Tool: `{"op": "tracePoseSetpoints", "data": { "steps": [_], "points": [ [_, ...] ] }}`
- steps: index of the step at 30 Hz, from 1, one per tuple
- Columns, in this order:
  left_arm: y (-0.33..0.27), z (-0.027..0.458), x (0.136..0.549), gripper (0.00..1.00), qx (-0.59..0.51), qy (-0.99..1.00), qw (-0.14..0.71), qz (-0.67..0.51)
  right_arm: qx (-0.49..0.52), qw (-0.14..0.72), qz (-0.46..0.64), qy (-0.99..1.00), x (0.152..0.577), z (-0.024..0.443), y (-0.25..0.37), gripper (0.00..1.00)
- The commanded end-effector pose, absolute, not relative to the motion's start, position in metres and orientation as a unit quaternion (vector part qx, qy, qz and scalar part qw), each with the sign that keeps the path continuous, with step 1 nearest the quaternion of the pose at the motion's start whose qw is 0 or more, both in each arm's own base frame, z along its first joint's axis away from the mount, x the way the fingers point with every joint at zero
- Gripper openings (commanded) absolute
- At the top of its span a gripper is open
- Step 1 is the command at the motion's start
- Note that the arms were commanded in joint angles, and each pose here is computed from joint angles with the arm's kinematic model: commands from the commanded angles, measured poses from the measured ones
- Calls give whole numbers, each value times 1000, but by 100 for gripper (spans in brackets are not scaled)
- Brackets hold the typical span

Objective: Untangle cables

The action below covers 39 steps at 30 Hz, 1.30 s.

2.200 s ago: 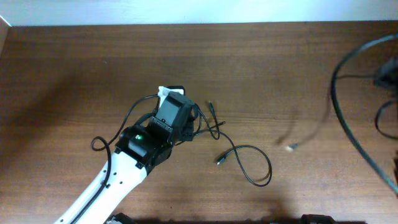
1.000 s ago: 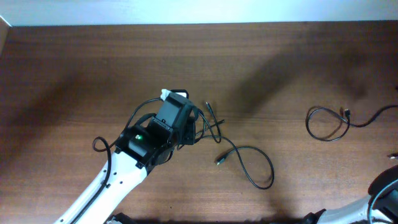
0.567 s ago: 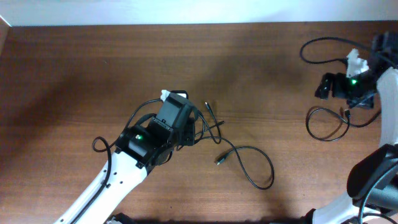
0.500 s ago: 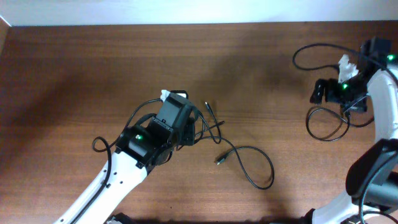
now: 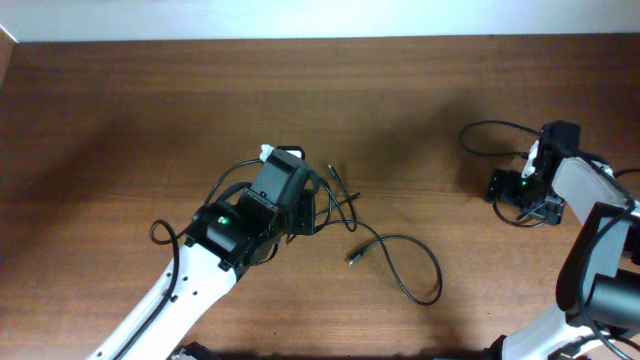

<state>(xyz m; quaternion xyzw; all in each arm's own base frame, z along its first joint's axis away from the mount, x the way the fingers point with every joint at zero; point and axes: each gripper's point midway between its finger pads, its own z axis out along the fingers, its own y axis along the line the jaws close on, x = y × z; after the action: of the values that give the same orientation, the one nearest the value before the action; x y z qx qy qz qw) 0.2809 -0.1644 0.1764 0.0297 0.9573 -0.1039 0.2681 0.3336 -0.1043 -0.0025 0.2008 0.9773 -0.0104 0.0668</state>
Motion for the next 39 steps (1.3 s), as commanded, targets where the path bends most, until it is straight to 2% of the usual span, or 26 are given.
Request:
{"op": "tracePoseSetpoints", "data": {
  "steps": [1, 7, 9, 13, 14, 16, 18, 21, 25, 27, 29, 31, 34, 37, 39],
  "points": [
    [-167, 178, 281, 0, 37, 956, 268, -111, 232, -1, -58, 971, 299, -38, -130, 99],
    [-167, 178, 281, 0, 37, 956, 268, -111, 442, 10, -53, 895, 254, -44, -218, 99],
    [-167, 178, 281, 0, 37, 956, 268, -111, 508, 39, 0, 860, 244, -44, -242, 99],
    [-167, 178, 281, 0, 37, 956, 268, -111, 567, 92, 77, 815, 234, -39, -269, 99],
    [-167, 178, 281, 0, 37, 956, 268, -111, 558, 112, 108, 815, 241, -35, -268, 96],
    [-167, 177, 280, 0, 37, 957, 265, -110, 551, 107, 92, 822, 236, -27, -272, 93],
    [-166, 176, 278, 0, 38, 958, 262, -108, 510, 152, 115, 839, 253, -1, -267, 92],
    [-165, 176, 278, 0, 38, 959, 261, -107, 488, 197, 94, 845, 254, 49, -268, 92],
    [-166, 176, 278, 0, 38, 958, 262, -108, 454, 301, 71, 836, 248, 153, -245, 92],
    [-166, 176, 279, 0, 38, 958, 262, -108, 393, 403, 105, 820, 255, 224, -210, 93],
    [-166, 176, 278, 0, 38, 958, 262, -108, 336, 464, 135, 809, 257, 267, -177, 93],
    [-169, 176, 276, 0, 43, 959, 257, -116, 296, 473, 150, 816, 259, 281, -144, 95],
    [-181, 183, 281, 0, 132, 943, 278, -124, 125, 433, 201, 869, 266, 268, -69, 96],
    [-243, 215, 270, 0, 307, 861, 315, -257, -38, 370, 241, 897, 251, 249, 5, 96],
    [-271, 236, 246, 0, 432, 773, 332, -325, -101, 334, 268, 898, 239, 243, 39, 93]
  ]
}}
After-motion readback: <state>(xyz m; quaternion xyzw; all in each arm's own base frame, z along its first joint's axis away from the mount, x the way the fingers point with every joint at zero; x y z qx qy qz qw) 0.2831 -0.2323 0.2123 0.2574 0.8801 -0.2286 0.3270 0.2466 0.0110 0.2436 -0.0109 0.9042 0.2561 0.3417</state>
